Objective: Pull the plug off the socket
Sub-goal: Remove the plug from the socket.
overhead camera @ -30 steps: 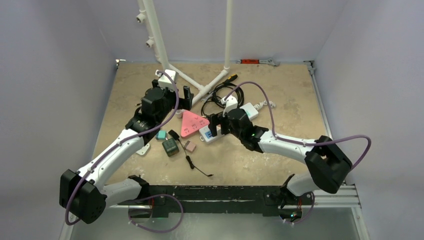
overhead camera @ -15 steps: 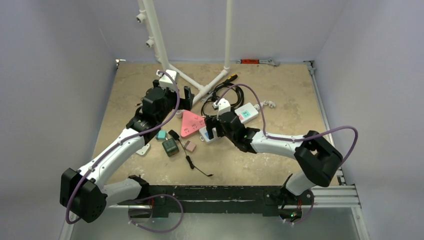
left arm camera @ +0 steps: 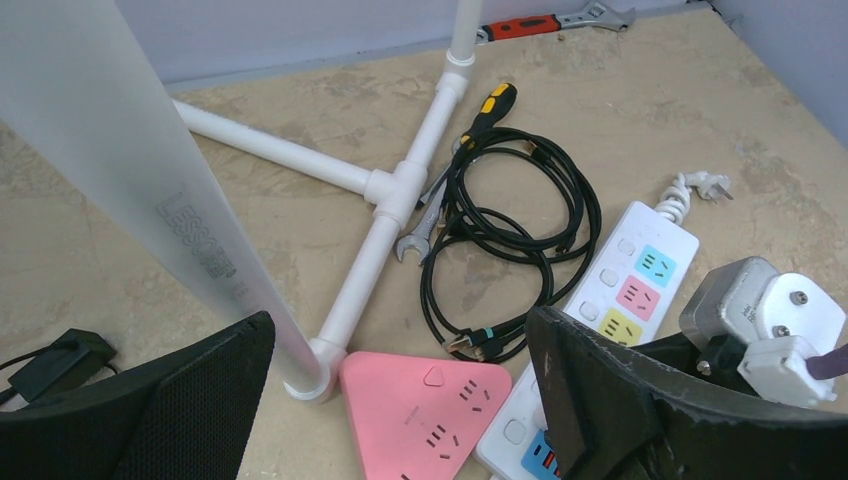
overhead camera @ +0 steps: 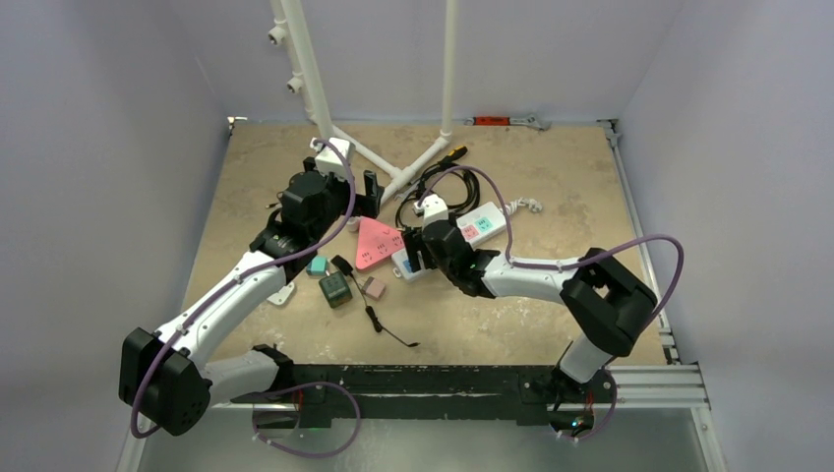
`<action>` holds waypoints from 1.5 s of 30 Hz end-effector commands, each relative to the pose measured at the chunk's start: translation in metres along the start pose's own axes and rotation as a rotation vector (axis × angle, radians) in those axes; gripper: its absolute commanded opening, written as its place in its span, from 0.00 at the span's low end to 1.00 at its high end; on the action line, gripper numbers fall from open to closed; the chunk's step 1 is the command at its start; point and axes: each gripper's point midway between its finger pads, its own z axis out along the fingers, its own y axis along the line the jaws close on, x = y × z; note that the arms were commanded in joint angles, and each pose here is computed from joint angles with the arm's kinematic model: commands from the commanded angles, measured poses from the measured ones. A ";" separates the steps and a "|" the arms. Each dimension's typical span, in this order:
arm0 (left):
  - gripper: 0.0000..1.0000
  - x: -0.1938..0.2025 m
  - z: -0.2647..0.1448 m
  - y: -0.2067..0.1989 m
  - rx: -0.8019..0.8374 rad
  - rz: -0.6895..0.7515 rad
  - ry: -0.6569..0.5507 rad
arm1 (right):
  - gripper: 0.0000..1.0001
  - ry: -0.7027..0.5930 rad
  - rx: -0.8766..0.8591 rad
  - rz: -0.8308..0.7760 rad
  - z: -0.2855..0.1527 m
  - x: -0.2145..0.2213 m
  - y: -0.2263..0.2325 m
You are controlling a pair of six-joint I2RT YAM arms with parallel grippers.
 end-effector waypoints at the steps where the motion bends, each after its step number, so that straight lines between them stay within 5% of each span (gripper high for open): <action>1: 0.96 -0.015 0.000 -0.006 0.021 -0.018 -0.038 | 0.78 -0.027 -0.009 0.011 0.001 -0.017 0.006; 5: 0.96 -0.012 0.002 -0.009 0.033 -0.028 -0.029 | 0.63 -0.011 -0.009 0.010 0.004 -0.013 0.007; 14: 0.95 0.016 -0.004 -0.038 0.190 -0.161 0.031 | 0.00 -0.122 -0.037 0.108 -0.015 -0.036 0.003; 37: 0.91 0.083 -0.010 -0.134 0.573 -0.265 0.239 | 0.00 -0.381 0.034 0.424 -0.067 -0.072 -0.071; 45: 0.80 0.097 -0.008 -0.151 0.663 -0.344 0.318 | 0.00 -0.460 0.018 0.476 -0.088 -0.079 -0.080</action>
